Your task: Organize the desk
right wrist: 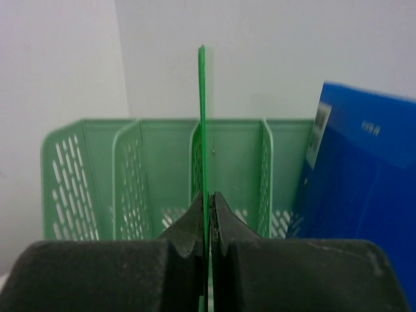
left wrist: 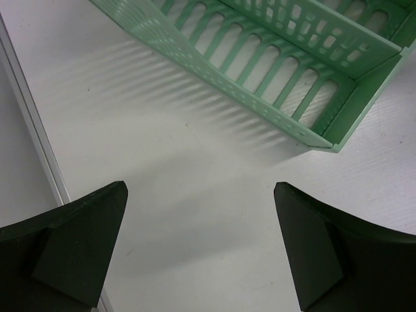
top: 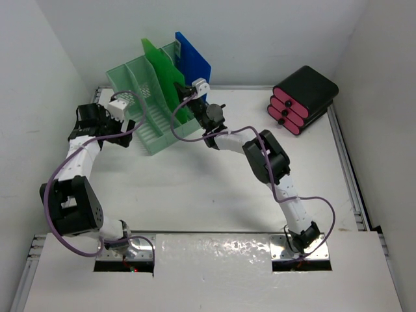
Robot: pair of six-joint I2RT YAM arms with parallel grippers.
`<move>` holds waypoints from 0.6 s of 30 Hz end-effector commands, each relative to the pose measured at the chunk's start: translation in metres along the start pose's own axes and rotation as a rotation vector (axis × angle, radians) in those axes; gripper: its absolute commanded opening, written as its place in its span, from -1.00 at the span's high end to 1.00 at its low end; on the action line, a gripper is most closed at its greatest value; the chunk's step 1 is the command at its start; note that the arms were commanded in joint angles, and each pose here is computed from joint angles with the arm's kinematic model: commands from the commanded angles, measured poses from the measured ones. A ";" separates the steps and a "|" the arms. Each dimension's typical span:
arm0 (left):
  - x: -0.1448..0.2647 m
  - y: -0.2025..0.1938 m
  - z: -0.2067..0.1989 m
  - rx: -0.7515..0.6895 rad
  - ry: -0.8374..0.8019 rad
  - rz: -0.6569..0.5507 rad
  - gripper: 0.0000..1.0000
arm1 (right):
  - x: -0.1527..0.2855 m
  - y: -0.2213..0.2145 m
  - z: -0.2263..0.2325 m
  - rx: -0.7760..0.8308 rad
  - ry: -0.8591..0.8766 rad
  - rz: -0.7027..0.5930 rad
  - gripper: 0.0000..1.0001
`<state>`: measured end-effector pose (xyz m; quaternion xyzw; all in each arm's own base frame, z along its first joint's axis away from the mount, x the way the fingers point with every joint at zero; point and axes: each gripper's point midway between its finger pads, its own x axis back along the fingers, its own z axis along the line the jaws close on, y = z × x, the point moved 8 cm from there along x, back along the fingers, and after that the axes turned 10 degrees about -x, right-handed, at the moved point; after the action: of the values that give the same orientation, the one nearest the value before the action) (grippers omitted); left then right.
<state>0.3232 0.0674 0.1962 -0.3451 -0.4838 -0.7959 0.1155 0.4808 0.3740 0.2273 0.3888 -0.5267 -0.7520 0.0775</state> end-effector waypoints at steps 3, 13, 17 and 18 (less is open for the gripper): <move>0.007 0.018 0.012 -0.032 0.034 -0.072 -0.89 | 0.000 0.010 0.000 -0.016 0.036 -0.066 1.00; 0.016 0.022 0.012 -0.036 0.033 -0.075 -0.89 | 0.009 0.037 0.000 0.084 0.008 0.133 -0.31; 0.024 0.028 0.010 -0.017 0.030 -0.084 -0.89 | 0.028 0.084 0.002 0.125 -0.050 0.207 -0.98; 0.029 0.029 0.010 -0.017 0.038 -0.091 -0.89 | 0.045 0.082 0.000 0.130 -0.076 0.270 -0.98</move>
<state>0.3226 0.0661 0.2039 -0.3475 -0.4853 -0.7946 0.1109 0.4507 0.3408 0.2235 0.2993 -0.6093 -0.7177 0.1554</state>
